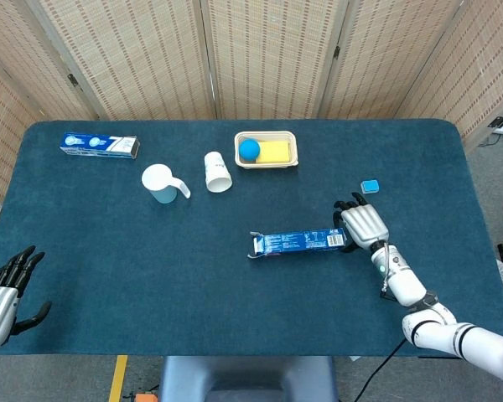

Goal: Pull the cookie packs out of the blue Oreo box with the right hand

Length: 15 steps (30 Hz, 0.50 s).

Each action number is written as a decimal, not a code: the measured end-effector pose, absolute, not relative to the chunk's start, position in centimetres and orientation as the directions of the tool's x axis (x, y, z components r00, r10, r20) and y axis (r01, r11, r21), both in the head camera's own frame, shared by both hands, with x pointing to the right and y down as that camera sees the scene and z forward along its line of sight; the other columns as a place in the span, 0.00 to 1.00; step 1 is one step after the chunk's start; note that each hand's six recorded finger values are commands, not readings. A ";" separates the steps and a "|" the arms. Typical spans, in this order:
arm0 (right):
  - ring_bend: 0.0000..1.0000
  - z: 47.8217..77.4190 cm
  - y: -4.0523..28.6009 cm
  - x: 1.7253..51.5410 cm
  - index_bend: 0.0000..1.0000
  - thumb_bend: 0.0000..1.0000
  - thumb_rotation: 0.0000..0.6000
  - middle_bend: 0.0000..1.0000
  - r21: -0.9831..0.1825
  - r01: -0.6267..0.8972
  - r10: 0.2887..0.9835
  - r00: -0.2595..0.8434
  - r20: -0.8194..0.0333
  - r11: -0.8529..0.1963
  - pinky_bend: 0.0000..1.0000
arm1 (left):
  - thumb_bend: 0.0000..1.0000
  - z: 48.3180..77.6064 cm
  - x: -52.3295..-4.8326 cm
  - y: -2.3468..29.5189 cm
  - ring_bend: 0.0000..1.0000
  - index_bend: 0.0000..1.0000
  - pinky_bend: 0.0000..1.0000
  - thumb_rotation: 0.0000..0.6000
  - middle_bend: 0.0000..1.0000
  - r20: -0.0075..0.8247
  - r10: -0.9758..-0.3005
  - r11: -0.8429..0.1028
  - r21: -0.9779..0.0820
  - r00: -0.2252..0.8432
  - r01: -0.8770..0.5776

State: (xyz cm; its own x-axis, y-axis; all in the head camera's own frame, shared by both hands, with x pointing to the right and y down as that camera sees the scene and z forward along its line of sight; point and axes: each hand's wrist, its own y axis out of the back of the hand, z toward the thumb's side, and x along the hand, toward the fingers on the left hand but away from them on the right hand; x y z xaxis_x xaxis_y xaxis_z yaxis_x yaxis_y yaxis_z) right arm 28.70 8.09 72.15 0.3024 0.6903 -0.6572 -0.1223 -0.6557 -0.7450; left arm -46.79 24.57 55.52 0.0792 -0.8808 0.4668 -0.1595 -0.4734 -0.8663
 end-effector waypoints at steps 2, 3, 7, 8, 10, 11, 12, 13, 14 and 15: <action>0.24 71.4 8.2 28.5 0.52 0.13 1.00 0.24 -0.749 -0.135 0.687 0.319 -0.652 -0.648 0.06 | 0.36 55.5 -46.7 24.7 0.07 0.02 0.19 1.00 0.01 0.474 -0.876 -0.483 -0.860 0.090 -0.164; 0.24 71.0 8.2 28.5 0.53 0.13 1.00 0.24 -0.752 -0.141 0.686 0.328 -0.649 -0.644 0.06 | 0.36 55.5 -46.8 24.7 0.07 0.02 0.19 1.00 0.01 0.478 -0.874 -0.486 -0.858 0.092 -0.164; 0.24 68.9 8.1 28.4 0.53 0.13 1.00 0.24 -0.757 -0.171 0.677 0.354 -0.645 -0.631 0.06 | 0.36 55.8 -46.8 24.7 0.07 0.02 0.19 1.00 0.01 0.494 -0.865 -0.502 -0.850 0.091 -0.157; 0.24 68.2 7.9 28.6 0.54 0.13 1.00 0.24 -0.756 -0.186 0.674 0.356 -0.647 -0.628 0.06 | 0.36 55.9 -46.8 24.7 0.07 0.01 0.19 1.00 0.01 0.497 -0.863 -0.505 -0.849 0.091 -0.156; 0.24 67.2 7.5 28.9 0.54 0.13 1.00 0.24 -0.752 -0.214 0.668 0.355 -0.654 -0.623 0.06 | 0.36 56.0 -46.7 24.7 0.07 0.01 0.19 1.00 0.01 0.503 -0.860 -0.511 -0.846 0.091 -0.152; 0.24 66.7 7.1 29.2 0.54 0.13 1.00 0.24 -0.746 -0.237 0.662 0.350 -0.663 -0.622 0.06 | 0.36 56.0 -46.8 24.7 0.07 0.01 0.19 1.00 0.01 0.505 -0.858 -0.513 -0.845 0.089 -0.151; 0.23 66.4 6.9 29.3 0.54 0.13 1.00 0.24 -0.740 -0.253 0.657 0.344 -0.671 -0.623 0.06 | 0.36 56.1 -46.8 24.7 0.07 0.01 0.19 1.00 0.01 0.508 -0.857 -0.515 -0.844 0.087 -0.149; 0.23 66.3 6.7 29.5 0.54 0.13 1.00 0.24 -0.732 -0.267 0.651 0.338 -0.680 -0.626 0.06 | 0.36 56.2 -46.8 24.6 0.07 0.01 0.19 1.00 0.01 0.511 -0.855 -0.518 -0.843 0.084 -0.147; 0.22 66.2 6.4 29.7 0.54 0.13 1.00 0.24 -0.723 -0.279 0.645 0.328 -0.690 -0.632 0.06 | 0.36 56.2 -46.9 24.6 0.07 0.01 0.19 1.00 0.01 0.514 -0.854 -0.520 -0.841 0.082 -0.146; 0.22 66.1 6.3 29.9 0.54 0.13 1.00 0.24 -0.717 -0.286 0.641 0.321 -0.697 -0.636 0.06 | 0.36 56.3 -46.9 24.6 0.07 0.01 0.19 1.00 0.01 0.516 -0.853 -0.522 -0.840 0.079 -0.146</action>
State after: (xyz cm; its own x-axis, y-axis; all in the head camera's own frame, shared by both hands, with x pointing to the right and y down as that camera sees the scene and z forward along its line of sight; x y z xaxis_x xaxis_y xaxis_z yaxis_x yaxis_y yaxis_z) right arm 29.92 6.27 66.13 0.3212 0.6413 -0.6968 -0.2856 -0.6360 -0.7169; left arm -46.90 24.60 56.29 0.0792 -0.8529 0.5160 -0.1459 -0.5220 -0.8404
